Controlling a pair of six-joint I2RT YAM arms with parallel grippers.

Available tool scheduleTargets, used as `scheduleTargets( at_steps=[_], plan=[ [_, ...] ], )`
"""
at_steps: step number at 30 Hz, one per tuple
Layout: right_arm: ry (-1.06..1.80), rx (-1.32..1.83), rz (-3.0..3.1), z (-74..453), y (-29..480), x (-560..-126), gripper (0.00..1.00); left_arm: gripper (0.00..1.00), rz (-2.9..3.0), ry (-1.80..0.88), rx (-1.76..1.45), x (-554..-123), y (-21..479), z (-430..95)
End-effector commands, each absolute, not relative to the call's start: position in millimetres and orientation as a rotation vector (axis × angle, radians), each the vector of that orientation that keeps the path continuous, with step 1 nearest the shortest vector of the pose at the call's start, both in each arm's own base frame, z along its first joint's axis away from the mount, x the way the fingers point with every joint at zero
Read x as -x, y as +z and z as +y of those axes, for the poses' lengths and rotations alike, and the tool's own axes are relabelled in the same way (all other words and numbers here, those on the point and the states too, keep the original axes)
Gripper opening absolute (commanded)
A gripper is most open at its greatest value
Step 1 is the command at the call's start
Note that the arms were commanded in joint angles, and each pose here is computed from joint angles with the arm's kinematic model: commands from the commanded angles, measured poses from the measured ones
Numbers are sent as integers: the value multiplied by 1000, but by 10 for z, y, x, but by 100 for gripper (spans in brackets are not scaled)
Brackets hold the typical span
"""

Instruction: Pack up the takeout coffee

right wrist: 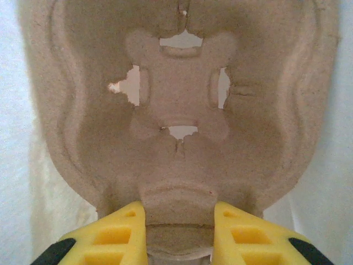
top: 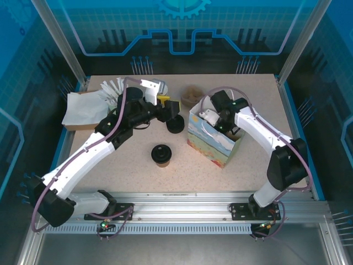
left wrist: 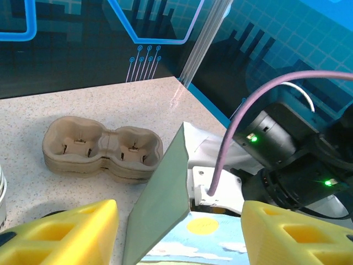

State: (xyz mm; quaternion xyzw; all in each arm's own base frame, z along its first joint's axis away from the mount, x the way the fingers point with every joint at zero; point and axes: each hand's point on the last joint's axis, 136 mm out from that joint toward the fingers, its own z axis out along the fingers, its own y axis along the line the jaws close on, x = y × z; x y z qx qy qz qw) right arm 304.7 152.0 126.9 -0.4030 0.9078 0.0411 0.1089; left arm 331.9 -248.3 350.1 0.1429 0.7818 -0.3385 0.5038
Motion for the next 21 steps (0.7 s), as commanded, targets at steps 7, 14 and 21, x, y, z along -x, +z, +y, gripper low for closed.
scheduleTargets(
  at_steps=[7, 14, 21],
  plan=[
    [102, 1210, 2674, 1469, 833, -3175, 31, 63, 1907, -786, -310, -3220, 3419, -2335],
    [81, 1226, 2675, 1479, 664, -3185, 37, 63, 1913, -787, -306, -3190, 3371, -2316],
    [23, 1227, 2660, 1507, 631, -3168, 47, 64, 1923, -788, -305, -3184, 3316, -2315]
  ],
)
